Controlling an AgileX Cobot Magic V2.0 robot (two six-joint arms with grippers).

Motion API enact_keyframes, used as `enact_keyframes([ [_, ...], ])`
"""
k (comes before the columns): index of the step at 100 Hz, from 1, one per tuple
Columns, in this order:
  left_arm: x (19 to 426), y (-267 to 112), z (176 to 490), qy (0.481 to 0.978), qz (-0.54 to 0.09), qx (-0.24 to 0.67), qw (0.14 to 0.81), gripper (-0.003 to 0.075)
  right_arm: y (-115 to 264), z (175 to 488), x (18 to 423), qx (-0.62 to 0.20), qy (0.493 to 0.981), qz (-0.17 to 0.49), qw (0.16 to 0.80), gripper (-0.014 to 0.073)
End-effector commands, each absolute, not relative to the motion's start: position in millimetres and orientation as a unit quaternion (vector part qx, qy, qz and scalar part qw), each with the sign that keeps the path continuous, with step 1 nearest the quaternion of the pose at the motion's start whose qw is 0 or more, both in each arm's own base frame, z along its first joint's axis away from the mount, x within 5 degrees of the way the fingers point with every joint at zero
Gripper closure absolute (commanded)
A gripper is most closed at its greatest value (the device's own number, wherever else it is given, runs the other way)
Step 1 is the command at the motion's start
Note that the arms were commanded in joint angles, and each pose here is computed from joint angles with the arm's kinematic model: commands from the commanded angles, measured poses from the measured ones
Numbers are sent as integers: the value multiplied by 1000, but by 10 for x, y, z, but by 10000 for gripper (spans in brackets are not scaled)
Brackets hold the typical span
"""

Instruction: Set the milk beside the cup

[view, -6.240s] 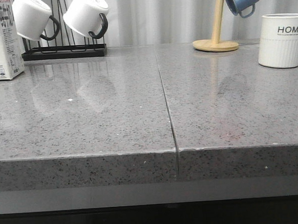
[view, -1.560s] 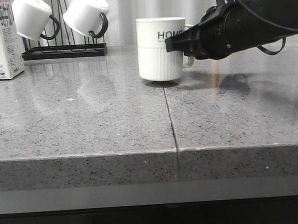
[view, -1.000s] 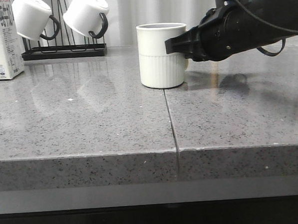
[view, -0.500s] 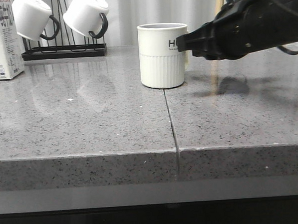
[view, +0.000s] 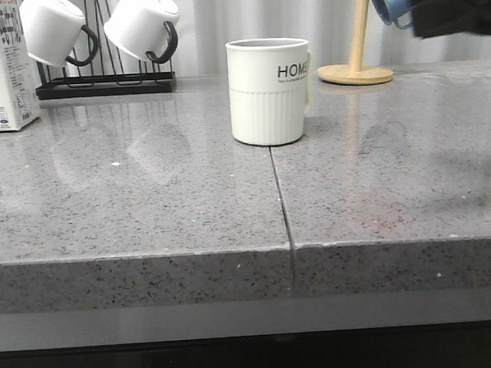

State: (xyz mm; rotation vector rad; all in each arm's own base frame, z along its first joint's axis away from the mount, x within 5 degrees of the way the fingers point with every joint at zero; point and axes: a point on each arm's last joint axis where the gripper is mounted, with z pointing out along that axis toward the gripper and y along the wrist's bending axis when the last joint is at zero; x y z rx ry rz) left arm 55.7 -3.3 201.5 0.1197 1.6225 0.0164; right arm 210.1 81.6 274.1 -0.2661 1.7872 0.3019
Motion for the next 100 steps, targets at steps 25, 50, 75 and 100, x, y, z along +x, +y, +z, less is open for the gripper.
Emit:
enact_keyframes([
  [25,555,-30,1941,704,27,70,706,741,503,2992,1290,-112,711,147,678,662],
  [50,555,-30,1943,703,27,70,707,741,335,3007,825,-119,719,151,668,662],
  [75,555,-31,1945,703,27,70,708,741,247,3022,587,-119,706,156,681,662],
  [100,553,-37,2007,678,26,70,732,741,240,3022,570,-119,704,156,682,662],
])
